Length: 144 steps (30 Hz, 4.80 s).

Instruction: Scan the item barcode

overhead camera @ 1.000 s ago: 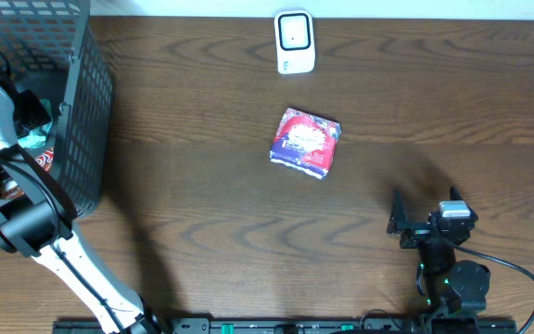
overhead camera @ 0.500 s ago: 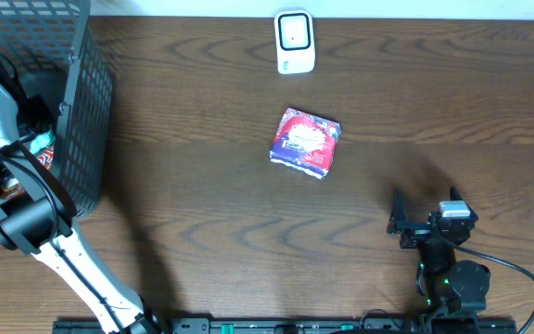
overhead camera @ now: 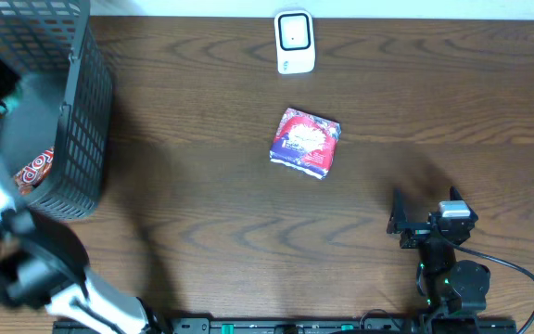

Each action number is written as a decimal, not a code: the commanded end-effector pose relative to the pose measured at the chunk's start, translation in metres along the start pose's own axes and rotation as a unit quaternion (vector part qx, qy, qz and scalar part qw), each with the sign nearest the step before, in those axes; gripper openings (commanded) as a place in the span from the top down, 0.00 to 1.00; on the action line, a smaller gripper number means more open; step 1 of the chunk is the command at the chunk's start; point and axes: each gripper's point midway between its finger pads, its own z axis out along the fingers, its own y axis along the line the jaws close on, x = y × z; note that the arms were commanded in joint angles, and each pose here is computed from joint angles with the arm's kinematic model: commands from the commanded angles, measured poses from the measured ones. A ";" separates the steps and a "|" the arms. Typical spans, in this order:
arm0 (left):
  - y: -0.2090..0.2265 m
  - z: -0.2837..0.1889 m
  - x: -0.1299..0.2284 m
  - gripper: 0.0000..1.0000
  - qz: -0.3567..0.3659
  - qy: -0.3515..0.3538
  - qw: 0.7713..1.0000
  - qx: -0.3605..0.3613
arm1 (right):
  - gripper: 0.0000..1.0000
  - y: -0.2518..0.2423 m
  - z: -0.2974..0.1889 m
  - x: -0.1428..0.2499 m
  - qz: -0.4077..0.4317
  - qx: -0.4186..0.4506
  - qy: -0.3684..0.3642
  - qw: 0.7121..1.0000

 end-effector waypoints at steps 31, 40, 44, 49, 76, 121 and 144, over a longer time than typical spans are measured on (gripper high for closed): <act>-0.256 -0.083 0.267 0.93 0.299 0.219 0.916 0.152 | 0.01 -0.002 0.000 0.001 0.007 0.005 0.001 1.000; -0.248 -0.018 0.357 0.93 0.355 0.329 0.871 0.082 | 0.01 -0.002 0.000 0.001 0.007 0.005 0.001 1.000; -0.241 0.000 0.381 0.93 0.365 0.356 0.858 0.060 | 0.01 -0.002 0.000 0.001 0.007 0.005 0.001 1.000; -0.234 0.004 0.407 0.93 0.383 0.383 0.840 0.041 | 0.01 -0.002 0.000 0.001 0.007 0.005 0.001 1.000; -0.240 -0.022 0.480 0.93 0.344 0.469 0.811 0.062 | 0.01 -0.002 0.000 0.001 0.007 0.005 0.001 1.000; -0.258 -0.011 0.486 0.93 0.335 0.391 0.856 0.034 | 0.01 -0.002 0.000 0.001 0.007 0.005 0.001 1.000; -0.271 0.008 0.471 0.55 0.312 0.345 0.884 0.043 | 0.01 -0.002 0.000 0.001 0.007 0.005 0.001 1.000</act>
